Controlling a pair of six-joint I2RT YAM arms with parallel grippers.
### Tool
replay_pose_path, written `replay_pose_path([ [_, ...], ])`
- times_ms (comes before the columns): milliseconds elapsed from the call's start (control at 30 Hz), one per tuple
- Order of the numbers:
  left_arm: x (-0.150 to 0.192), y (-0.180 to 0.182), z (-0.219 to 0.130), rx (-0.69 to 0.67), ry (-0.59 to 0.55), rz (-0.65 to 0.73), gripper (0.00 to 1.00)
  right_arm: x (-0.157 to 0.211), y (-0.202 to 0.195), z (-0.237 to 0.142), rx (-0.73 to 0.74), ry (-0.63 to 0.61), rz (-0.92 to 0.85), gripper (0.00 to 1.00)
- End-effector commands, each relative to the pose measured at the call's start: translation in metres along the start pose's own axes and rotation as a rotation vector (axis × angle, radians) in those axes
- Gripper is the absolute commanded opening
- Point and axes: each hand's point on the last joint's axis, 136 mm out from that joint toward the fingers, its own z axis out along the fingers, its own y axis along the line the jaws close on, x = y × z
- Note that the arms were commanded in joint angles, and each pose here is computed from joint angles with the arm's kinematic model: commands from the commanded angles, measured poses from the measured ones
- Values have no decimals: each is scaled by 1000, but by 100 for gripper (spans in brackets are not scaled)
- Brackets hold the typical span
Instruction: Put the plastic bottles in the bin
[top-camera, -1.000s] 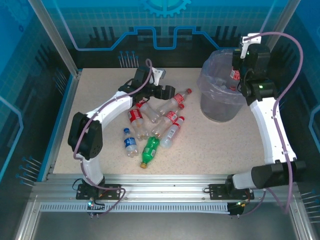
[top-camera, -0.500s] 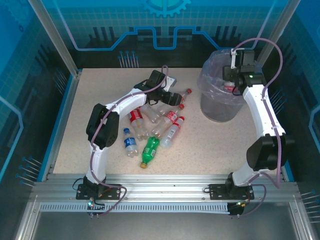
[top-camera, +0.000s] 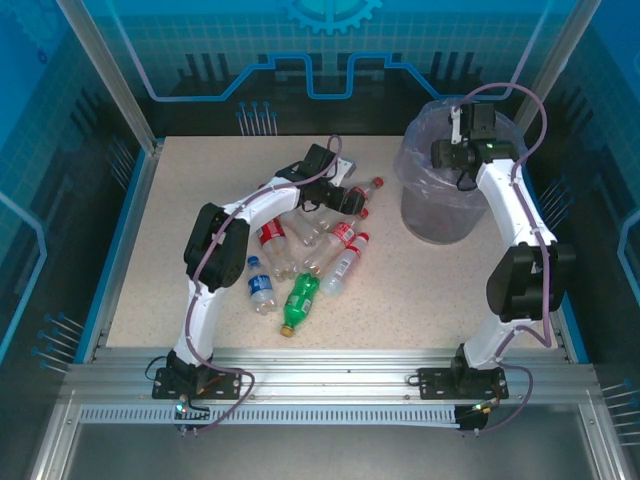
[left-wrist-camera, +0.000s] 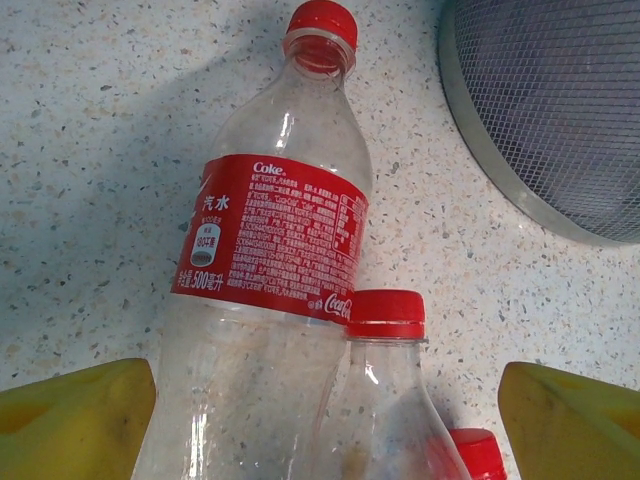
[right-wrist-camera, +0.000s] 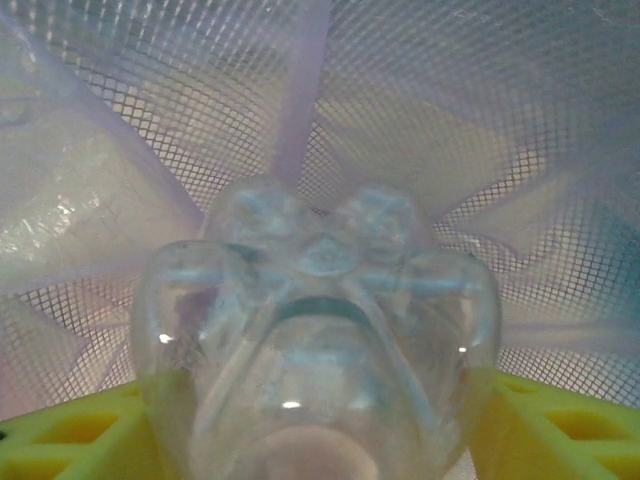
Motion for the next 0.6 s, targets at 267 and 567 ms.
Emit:
replay_pose_path([
  [267,8,3,14,0,42,38,90,-37,-9,-54,-16,-74,15,97],
  [567,27,12,24,-56,113,93,87,-39,0,-123,-116,-151,67,100],
])
